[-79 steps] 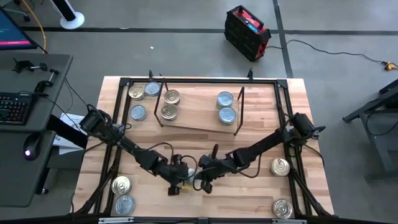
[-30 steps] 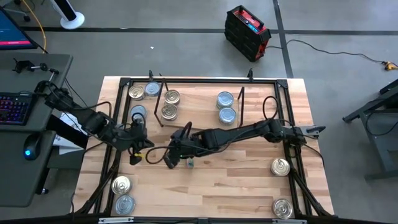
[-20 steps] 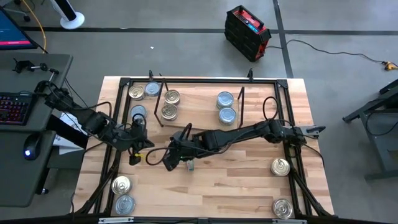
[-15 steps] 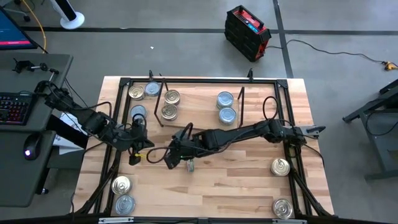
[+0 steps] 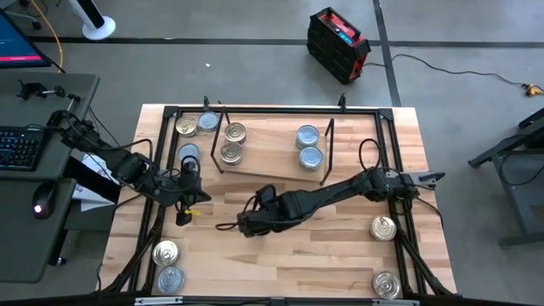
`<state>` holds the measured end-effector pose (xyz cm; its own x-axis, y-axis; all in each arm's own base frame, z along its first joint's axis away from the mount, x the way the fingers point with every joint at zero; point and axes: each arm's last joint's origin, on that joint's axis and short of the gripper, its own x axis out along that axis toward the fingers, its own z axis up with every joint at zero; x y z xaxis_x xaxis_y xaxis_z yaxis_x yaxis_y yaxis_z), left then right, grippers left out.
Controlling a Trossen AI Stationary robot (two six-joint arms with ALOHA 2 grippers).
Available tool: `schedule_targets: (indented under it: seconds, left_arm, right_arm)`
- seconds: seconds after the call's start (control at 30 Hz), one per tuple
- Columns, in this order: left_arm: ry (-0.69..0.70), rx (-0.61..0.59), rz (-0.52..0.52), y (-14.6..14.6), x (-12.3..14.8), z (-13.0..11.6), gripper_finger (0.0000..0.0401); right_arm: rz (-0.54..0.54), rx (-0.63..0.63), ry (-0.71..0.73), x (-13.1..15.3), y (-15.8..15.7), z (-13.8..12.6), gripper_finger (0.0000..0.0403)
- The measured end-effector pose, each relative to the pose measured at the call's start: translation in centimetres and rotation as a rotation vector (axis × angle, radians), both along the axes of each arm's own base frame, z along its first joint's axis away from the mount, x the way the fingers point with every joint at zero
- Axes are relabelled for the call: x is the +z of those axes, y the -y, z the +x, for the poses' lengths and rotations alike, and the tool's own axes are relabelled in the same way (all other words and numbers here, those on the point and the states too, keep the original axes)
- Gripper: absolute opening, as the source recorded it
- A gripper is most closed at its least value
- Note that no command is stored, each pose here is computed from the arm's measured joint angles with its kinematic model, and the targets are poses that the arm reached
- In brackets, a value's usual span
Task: Stack canned seafood by type on shelf
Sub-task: Stack the green tuna can on top of the other green tuna can on the shelf
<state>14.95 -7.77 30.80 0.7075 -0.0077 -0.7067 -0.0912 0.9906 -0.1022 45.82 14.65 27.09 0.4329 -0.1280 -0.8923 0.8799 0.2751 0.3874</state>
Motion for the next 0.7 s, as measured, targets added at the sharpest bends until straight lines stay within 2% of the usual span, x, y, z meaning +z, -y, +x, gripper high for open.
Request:
schedule_targets:
  seconds: [0.2, 0.7]
  left_arm:
    - [0.002, 0.000, -0.002, 0.0, 0.0, 0.0, 0.0000]
    - [0.005, 0.001, -0.004, 0.0, 0.0, 0.0, 0.0000]
  right_arm:
    - [-0.010, -0.040, -0.076, -2.9, 0.4, 0.9, 0.0266]
    - [-0.022, -0.091, -0.101, -4.5, 2.2, 1.5, 0.0266]
